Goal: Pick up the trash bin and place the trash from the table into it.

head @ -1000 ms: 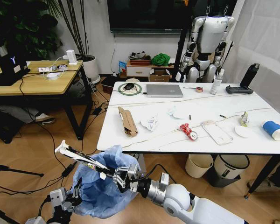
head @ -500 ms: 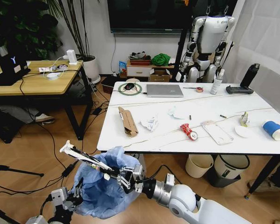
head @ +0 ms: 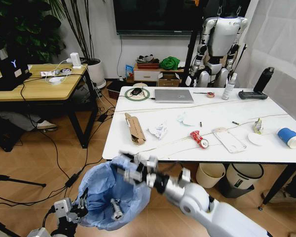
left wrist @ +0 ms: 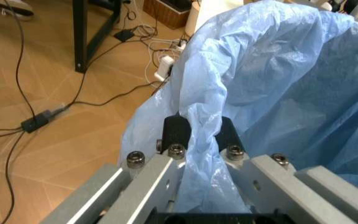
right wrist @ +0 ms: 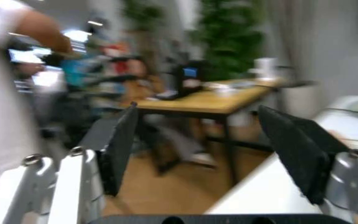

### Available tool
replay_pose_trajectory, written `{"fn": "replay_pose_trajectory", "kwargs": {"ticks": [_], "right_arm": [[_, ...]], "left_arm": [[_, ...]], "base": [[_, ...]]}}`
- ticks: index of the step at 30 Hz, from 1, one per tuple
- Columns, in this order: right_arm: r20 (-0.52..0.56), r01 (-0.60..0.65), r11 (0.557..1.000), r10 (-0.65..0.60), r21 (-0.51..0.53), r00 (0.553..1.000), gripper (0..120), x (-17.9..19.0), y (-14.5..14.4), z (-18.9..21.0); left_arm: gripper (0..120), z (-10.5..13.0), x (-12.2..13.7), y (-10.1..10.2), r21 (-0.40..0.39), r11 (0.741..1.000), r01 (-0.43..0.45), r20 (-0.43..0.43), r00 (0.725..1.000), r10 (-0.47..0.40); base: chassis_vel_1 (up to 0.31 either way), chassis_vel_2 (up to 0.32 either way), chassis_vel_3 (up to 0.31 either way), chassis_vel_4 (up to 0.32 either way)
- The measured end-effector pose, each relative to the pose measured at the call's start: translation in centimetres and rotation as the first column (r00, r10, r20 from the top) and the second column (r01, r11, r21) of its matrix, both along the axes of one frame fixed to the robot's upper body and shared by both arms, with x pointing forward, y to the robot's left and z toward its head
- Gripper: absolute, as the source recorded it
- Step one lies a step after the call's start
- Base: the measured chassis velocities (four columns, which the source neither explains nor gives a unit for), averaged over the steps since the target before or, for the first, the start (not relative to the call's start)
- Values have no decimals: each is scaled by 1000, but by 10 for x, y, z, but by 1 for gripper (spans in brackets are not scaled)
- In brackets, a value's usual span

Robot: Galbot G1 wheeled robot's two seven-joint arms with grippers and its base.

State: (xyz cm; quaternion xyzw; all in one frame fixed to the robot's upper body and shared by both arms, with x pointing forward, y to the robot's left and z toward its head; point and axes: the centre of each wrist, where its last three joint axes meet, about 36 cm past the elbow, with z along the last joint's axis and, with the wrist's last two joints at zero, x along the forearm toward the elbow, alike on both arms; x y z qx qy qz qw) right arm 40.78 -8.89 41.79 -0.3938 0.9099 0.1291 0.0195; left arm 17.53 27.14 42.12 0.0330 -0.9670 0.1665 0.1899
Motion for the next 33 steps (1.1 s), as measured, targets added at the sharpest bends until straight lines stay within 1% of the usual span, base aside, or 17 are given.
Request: {"fn": "replay_pose_trajectory", "kwargs": {"ticks": [1,3,5,6,7,8,11,14,15,18,20,21,26,29,33], "right_arm": [[-7,41,999,-41,-25,999,80,6,8,4],[-29,139,982,-144,-130,989,88,18,30,16],[-63,172,962,-189,-210,980,96,27,49,27],[-79,167,955,-191,-245,978,98,32,56,32],[-79,167,955,-191,-245,978,98,32,56,32],[-89,159,949,-189,-272,978,99,37,61,35],[-94,138,901,-193,-412,977,100,64,78,33],[-129,124,863,-212,-489,969,100,75,81,34],[-129,124,863,-212,-489,969,100,75,81,34],[-188,103,818,-250,-566,950,100,88,79,42],[-213,97,804,-269,-587,939,100,95,79,42],[-213,97,804,-269,-587,939,100,95,79,42],[-225,107,775,-308,-622,924,100,111,83,30],[-218,119,774,-317,-622,923,99,117,85,23],[-202,133,774,-321,-619,925,84,123,85,17]], "left_arm": [[0,1,0,0,1,1000,-1,0,1000,1],[0,2,-2,0,4,1000,-2,2,1000,2],[0,3,-2,0,5,1000,-3,3,1000,3],[0,3,-3,0,5,1000,-5,5,1000,5],[0,3,-3,0,5,1000,-5,5,1000,5],[0,3,-3,0,5,1000,-6,6,1000,6],[0,2,-3,-2,4,1000,-11,9,1000,11],[0,4,-3,-3,2,1000,-11,13,1000,11],[0,4,-3,-3,2,1000,-11,13,1000,11],[0,5,-4,-3,3,1000,-10,16,1000,10],[0,5,-4,-2,4,1000,-10,16,1000,10],[0,5,-4,-2,4,1000,-10,16,1000,10],[0,5,-4,-3,4,1000,-9,19,1000,9],[0,5,-4,-3,3,1000,-9,20,1000,9],[0,5,-3,-3,3,1000,-8,21,1000,8]], "base": [[0,0,0,0],[0,0,0,0],[0,0,0,0],[0,0,0,0],[0,0,0,0],[0,0,0,0],[0,0,0,0],[0,0,0,0],[0,0,0,0],[0,0,0,0],[0,0,0,0],[0,0,0,0],[0,0,0,0],[0,0,0,0],[0,0,0,0]]}}
